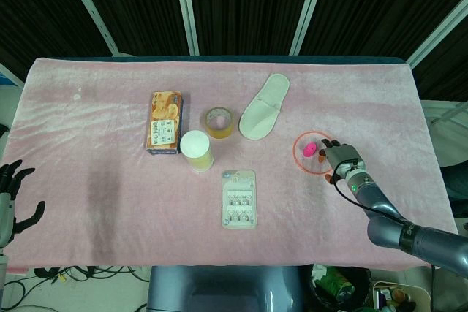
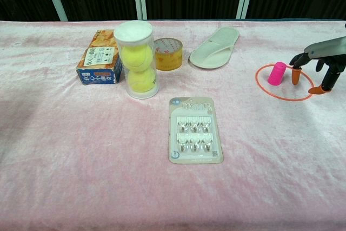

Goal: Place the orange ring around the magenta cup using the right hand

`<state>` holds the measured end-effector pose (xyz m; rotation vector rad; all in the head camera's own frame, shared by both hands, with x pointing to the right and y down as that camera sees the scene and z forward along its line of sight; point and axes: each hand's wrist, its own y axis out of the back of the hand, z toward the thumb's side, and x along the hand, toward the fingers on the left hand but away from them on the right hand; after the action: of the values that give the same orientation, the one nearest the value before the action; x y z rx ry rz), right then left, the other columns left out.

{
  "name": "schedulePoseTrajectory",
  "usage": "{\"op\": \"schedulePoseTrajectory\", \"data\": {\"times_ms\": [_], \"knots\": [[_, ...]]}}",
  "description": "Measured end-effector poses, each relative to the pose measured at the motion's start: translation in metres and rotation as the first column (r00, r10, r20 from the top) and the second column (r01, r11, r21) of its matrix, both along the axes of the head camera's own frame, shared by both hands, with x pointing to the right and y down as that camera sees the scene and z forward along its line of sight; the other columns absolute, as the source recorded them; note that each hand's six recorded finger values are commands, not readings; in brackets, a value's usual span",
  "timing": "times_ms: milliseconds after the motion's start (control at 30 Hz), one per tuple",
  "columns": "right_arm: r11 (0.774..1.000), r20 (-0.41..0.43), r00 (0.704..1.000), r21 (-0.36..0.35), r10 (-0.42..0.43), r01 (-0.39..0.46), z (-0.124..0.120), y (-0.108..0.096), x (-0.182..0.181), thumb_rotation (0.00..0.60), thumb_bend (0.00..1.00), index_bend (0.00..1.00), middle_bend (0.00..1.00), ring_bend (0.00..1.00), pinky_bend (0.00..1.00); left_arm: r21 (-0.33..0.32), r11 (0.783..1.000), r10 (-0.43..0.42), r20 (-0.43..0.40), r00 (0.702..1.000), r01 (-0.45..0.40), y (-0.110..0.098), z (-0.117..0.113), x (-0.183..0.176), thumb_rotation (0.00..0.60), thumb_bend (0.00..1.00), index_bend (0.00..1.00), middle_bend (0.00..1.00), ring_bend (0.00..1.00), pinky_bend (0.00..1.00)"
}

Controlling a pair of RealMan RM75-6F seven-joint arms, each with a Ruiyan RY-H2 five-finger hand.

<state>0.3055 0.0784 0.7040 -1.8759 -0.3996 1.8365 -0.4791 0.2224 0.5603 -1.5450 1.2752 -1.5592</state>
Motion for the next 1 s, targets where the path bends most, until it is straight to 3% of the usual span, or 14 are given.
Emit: {"op": "schedulePoseTrajectory", "data": {"times_ms": [133,333,400,467,633,833,1000], "knots": [[0.999,0.006,1.0,0.044,0.015,-0.015,-0.012,-0.006,0.005,0.6,0.31,0.32,0.0,0.0,0.16,0.003,1.0,-0.002,-0.001,1.0,0.002,0.0,-0.001,0.0,0.6,0.34,0.19,0.07,0.0,0.0],[0.994,0.043,0.998,0.103,0.041,-0.046,-0.05,0.001,0.022,0.6,0.3,0.3,0.0,0.0,0.16,0.004,1.0,0.001,-0.003,1.0,-0.001,0.0,-0.001,0.0,0.6,0.34,0.19,0.07,0.0,0.0],[0.991,0.053,0.997,0.117,0.054,-0.06,-0.065,0.006,0.032,0.6,0.3,0.24,0.0,0.0,0.16,0.007,1.0,0.0,-0.004,1.0,0.0,0.0,-0.001,0.001,0.6,0.34,0.19,0.07,0.0,0.0],[0.988,0.057,0.996,0.139,0.064,-0.072,-0.08,0.012,0.042,0.6,0.3,0.1,0.0,0.0,0.16,0.009,1.0,-0.001,-0.005,1.0,0.001,0.001,-0.002,0.001,0.6,0.34,0.19,0.07,0.0,0.0],[0.968,0.092,0.993,0.23,0.079,-0.098,-0.103,0.03,0.059,0.6,0.29,0.0,0.0,0.0,0.16,0.009,1.0,0.0,-0.008,1.0,0.0,0.001,-0.002,0.001,0.6,0.34,0.19,0.07,0.0,0.0],[0.914,0.119,0.99,0.389,0.074,-0.115,-0.129,0.077,0.089,0.6,0.24,0.0,0.0,0.0,0.16,0.007,1.0,0.008,-0.003,1.0,-0.008,0.002,-0.002,0.002,0.6,0.34,0.19,0.06,0.0,0.0],[0.868,0.128,0.987,0.474,0.098,-0.148,-0.136,0.134,0.111,0.6,0.23,0.0,0.0,0.0,0.16,0.003,1.0,0.016,0.009,1.0,-0.016,0.005,-0.003,0.004,0.6,0.34,0.19,0.06,0.0,0.0]]}}
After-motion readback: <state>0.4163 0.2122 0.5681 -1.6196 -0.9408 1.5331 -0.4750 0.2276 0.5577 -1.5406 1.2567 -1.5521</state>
